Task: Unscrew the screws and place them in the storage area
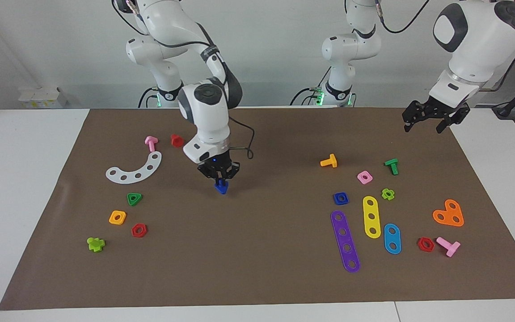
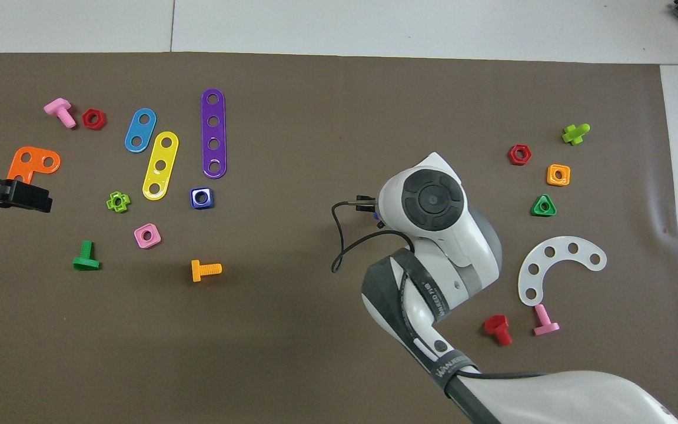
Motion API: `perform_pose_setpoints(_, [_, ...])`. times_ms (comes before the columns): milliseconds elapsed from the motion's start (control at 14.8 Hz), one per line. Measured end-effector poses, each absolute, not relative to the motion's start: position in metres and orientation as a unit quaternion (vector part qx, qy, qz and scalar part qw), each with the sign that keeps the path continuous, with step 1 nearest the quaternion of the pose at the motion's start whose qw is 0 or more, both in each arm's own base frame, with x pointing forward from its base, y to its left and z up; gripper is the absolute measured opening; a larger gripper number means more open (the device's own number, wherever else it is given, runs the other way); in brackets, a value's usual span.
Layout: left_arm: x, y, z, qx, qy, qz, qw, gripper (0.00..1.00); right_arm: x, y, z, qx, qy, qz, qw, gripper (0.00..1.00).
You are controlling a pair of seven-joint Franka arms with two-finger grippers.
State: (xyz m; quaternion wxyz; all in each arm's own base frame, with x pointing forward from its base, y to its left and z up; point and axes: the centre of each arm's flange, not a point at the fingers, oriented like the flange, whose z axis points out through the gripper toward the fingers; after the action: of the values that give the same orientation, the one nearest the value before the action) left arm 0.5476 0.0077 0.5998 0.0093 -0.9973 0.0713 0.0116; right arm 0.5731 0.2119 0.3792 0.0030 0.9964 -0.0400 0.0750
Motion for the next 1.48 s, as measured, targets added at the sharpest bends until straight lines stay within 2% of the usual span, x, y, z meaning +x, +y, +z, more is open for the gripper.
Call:
perform_pose_setpoints(202, [0.543,0.008,0.623,-0.997,0.069,0.021,0.009,1.00,0.579,0.149,0.375,0.997,-0.040,0.066,0.013,0.19])
perform_pose_setpoints(607, [0.549,0.010,0.657,-0.996,0.065,0.057,0.003,1.00,0.582,0.094,0.359,0.998,-0.036,0.048,0.022,0.19])
perform_pose_setpoints(876, [0.553,0.005,0.665,-0.997,0.070,0.037,0.004,1.00,0.586,0.063,0.347,0.998,-0.039,0.038,0.011,0.19])
perform_pose_setpoints(1213, [0.565,0.000,0.647,-0.997,0.074,-0.004,0.008,1.00,0.586,0.061,0.332,0.999,-0.043,0.026,0.001,0.19])
perform_pose_setpoints(1348, [0.564,0.000,0.646,-0.997,0.074,-0.004,0.008,1.00,0.586,0.063,0.330,0.999,-0.042,0.025,0.001,0.23])
perform_pose_setpoints(1483, [0.562,-0.001,0.648,-0.997,0.074,-0.006,0.009,1.00,0.587,0.063,0.330,0.999,-0.042,0.026,0.001,0.37])
